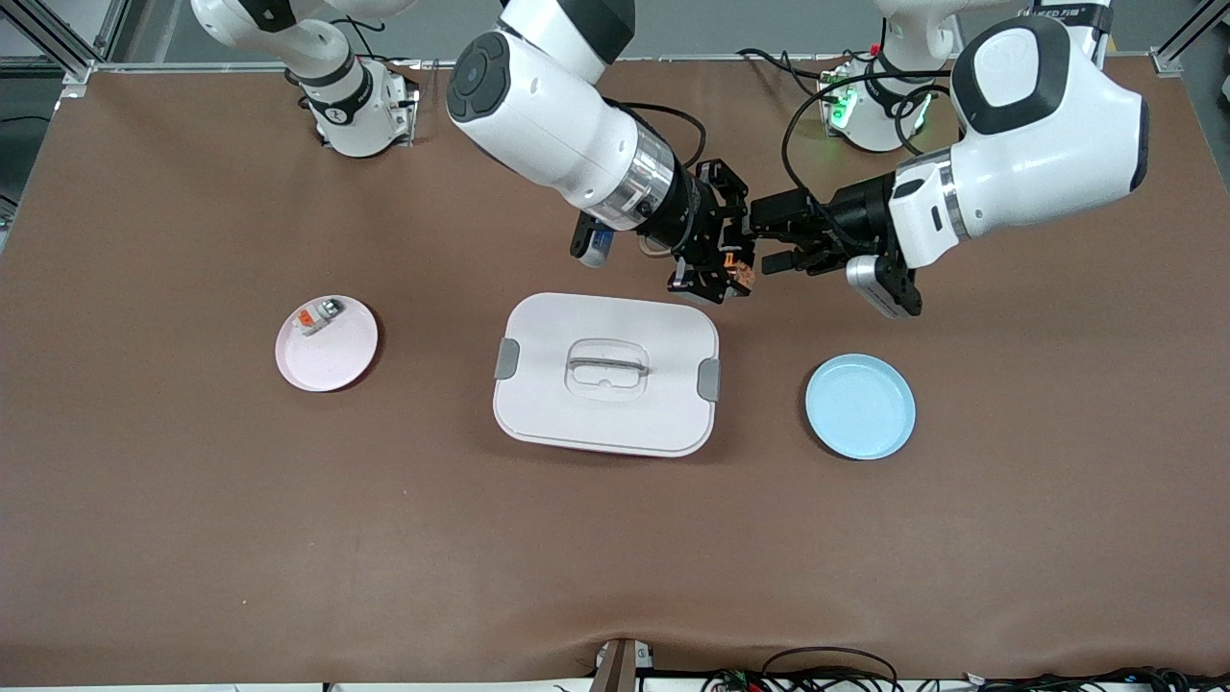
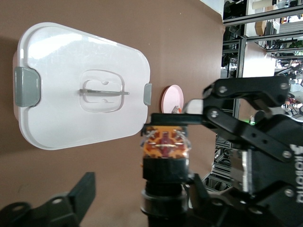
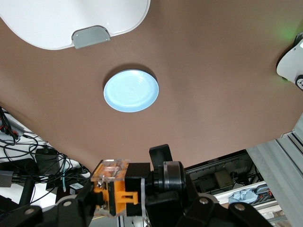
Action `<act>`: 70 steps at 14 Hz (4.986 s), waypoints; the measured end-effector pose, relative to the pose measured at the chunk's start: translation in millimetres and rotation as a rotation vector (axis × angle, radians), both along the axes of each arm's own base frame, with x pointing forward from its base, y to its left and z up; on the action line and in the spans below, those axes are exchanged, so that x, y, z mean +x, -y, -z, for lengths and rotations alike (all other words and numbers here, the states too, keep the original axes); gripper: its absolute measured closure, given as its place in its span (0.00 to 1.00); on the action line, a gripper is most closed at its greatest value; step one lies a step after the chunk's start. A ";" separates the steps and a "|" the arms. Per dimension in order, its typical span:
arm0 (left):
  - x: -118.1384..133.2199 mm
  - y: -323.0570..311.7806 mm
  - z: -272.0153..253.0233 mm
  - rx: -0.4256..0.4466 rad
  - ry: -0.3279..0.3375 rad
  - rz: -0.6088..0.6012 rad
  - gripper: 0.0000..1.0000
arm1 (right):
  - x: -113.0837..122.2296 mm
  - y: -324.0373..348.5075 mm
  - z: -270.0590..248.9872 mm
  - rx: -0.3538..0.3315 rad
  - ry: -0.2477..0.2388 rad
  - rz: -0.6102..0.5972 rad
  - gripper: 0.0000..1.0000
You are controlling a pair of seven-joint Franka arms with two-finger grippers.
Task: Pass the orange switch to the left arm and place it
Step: 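Grasp the switch with the left gripper above the white box, then open the right gripper and pull the left gripper back with the switch, then carry the switch to the blue plate with the left gripper while the right gripper retreats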
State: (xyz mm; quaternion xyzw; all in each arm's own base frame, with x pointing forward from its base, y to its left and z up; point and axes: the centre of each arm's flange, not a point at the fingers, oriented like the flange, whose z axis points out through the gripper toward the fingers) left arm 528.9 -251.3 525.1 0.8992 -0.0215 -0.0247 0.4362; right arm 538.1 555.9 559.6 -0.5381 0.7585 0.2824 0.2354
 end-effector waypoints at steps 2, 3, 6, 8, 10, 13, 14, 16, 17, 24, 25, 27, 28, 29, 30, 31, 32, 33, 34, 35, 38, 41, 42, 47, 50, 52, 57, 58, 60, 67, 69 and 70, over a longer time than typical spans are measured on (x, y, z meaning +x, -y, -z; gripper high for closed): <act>0.4 1.2 -4.6 -0.004 0.007 0.004 0.41 | 0.8 -1.3 4.7 -0.003 -0.004 0.000 0.27; 0.5 2.1 -6.7 -0.005 0.010 0.006 0.52 | 1.0 -2.0 6.7 -0.004 -0.005 0.000 0.27; 0.5 2.4 -7.6 -0.003 0.020 0.014 0.59 | 1.6 -1.8 6.9 -0.003 -0.008 0.001 0.27; 0.5 2.4 -7.6 -0.003 0.020 0.014 0.59 | 1.6 -1.8 6.9 -0.003 -0.008 0.001 0.27; 0.5 2.3 -7.6 -0.003 0.020 0.014 0.59 | 1.6 -1.8 6.9 -0.003 -0.008 0.001 0.27; 0.5 2.4 -7.7 -0.003 0.020 0.014 0.59 | 1.6 -1.7 6.9 -0.003 -0.009 0.002 0.26; 0.5 2.3 -7.7 -0.003 0.020 0.014 0.59 | 1.7 -1.7 6.8 -0.003 -0.009 0.004 0.26; 1.5 -0.2 -3.0 0.008 0.010 0.010 0.59 | 3.4 0.3 -0.3 0.007 0.000 0.011 0.08; 2.3 -1.4 -0.6 0.010 0.004 0.007 0.59 | 4.2 1.3 -3.8 0.011 0.006 0.013 0.01; 3.7 -10.6 6.3 0.130 -0.042 -0.030 0.59 | 10.6 12.6 1.1 -0.033 -0.011 -0.023 0.00; 3.2 -13.4 8.6 0.199 -0.056 -0.045 0.59 | 14.6 19.2 4.2 -0.051 -0.018 -0.042 0.00; 1.9 -16.7 10.3 0.294 -0.094 -0.096 0.59 | 22.4 35.3 11.9 -0.098 -0.028 -0.114 0.00; 1.0 -17.8 10.6 0.330 -0.117 -0.125 0.59 | 26.5 44.8 16.3 -0.123 -0.032 -0.158 0.00; 0.1 -19.0 10.5 0.364 -0.141 -0.158 0.59 | 32.1 56.8 20.8 -0.145 -0.033 -0.208 0.00; -0.3 -20.4 10.0 0.396 -0.160 -0.191 0.59 | 37.3 69.0 24.9 -0.166 -0.032 -0.261 0.00; -0.4 -22.2 9.9 0.427 -0.177 -0.227 0.59 | 41.9 80.7 28.4 -0.184 -0.029 -0.312 0.00; 0.1 -24.1 10.2 0.454 -0.202 -0.273 0.59 | 46.7 92.5 31.5 -0.201 -0.024 -0.359 0.00; 0.7 -26.1 10.7 0.477 -0.240 -0.335 0.59 | 52.1 105.0 34.7 -0.221 -0.013 -0.404 0.00; 1.9 -28.9 10.5 0.506 -0.278 -0.409 0.59 | 57.0 116.8 38.2 -0.249 0.003 -0.447 0.00; 3.7 -32.6 8.8 0.540 -0.306 -0.487 0.59 | 62.0 128.8 42.2 -0.284 0.022 -0.493 0.00; 11.7 -48.8 2.0 0.584 -0.417 -0.751 0.59 | 77.7 168.6 52.7 -0.373 0.065 -0.630 0.00; 19.3 -72.4 4.6 0.647 -0.474 -0.985 0.59 | 98.4 226.8 62.2 -0.421 0.100 -0.805 0.00; 19.6 -74.4 6.9 0.677 -0.481 -1.064 0.59 | 103.0 247.3 65.0 -0.430 0.111 -0.890 0.00; 17.8 -76.8 44.3 0.769 -0.557 -1.284 0.59 | 115.0 361.0 42.8 -0.365 0.191 -1.219 0.00; 27.2 -87.2 82.5 0.816 -0.592 -1.351 0.59 | 123.9 441.8 45.4 -0.310 0.241 -1.413 0.00; 31.7 -91.1 111.7 0.837 -0.590 -1.397 0.59 | 125.1 474.7 49.5 -0.281 0.271 -1.573 0.00; 36.9 -96.3 184.8 0.906 -0.565 -1.471 0.59 | 119.3 539.3 53.0 -0.146 0.312 -1.858 0.00; 38.9 -96.7 198.0 0.915 -0.558 -1.485 0.59 | 117.4 550.9 53.4 -0.128 0.302 -1.877 0.00; 40.9 -96.2 222.0 0.933 -0.554 -1.494 0.59 | 113.1 560.1 54.1 -0.093 0.283 -1.894 0.00; 42.0 -85.8 289.0 0.944 -0.508 -1.548 0.59 | 106.8 569.0 55.3 -0.049 0.247 -1.903 0.00; 42.4 -84.1 302.1 0.944 -0.490 -1.559 0.59 | 106.6 575.1 55.3 -0.050 0.247 -1.895 0.00; 43.7 -82.9 306.7 0.943 -0.482 -1.562 0.59 | 106.6 576.2 55.2 -0.051 0.246 -1.894 0.00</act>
